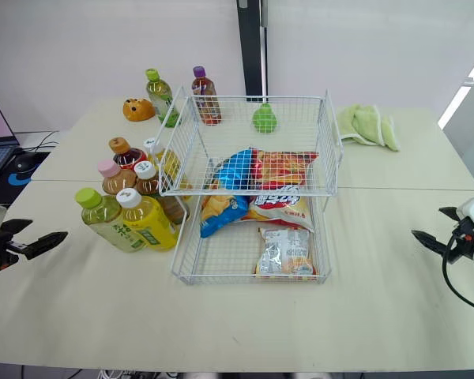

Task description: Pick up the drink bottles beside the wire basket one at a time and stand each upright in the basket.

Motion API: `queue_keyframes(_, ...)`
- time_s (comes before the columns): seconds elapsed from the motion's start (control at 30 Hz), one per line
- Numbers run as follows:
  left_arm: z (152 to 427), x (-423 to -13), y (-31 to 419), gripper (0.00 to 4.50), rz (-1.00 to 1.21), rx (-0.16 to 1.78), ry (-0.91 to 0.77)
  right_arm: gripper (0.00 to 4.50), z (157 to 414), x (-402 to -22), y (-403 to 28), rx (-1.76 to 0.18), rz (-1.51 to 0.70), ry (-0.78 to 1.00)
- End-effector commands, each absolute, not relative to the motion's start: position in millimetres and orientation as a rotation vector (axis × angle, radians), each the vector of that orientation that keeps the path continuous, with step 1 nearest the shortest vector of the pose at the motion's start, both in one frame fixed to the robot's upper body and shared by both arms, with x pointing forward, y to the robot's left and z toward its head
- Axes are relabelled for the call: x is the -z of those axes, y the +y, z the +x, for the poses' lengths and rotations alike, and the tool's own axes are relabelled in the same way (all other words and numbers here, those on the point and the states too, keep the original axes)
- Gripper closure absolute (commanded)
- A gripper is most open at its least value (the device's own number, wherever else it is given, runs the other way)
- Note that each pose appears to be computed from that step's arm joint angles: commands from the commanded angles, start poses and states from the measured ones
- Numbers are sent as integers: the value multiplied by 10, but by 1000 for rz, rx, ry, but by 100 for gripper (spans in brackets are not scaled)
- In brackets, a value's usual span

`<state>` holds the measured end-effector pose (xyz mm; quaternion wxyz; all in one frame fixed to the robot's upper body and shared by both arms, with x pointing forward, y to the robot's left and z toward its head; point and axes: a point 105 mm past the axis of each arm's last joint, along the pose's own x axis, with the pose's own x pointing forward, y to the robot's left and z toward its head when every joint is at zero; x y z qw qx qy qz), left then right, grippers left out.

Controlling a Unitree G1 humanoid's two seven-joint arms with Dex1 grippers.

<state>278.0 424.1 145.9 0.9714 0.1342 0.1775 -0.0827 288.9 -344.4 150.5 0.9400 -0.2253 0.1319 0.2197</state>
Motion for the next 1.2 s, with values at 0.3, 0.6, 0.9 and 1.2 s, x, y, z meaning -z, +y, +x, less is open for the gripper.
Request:
queue_keyframes(0.3, 2683, -1624, 4087, 2, 209, 127, 251, 0, 2315, -2523, -2633, -711, -348, 7)
queue_keyframes(0.6, 2539, -1620, 4095, 2, 211, 113, 286, 0, 2063, -2873, -1660, -1125, -446, -101)
queue_keyframes(0.9, 2186, -1889, 3783, 2, 182, 160, 248, 0, 2328, -2862, -1225, -1330, -392, -143)
queue_keyframes(1.2, 2174, -2058, 3050, 2, 65, 187, 52, 0, 2411, -2721, -1153, -1379, -377, -137)
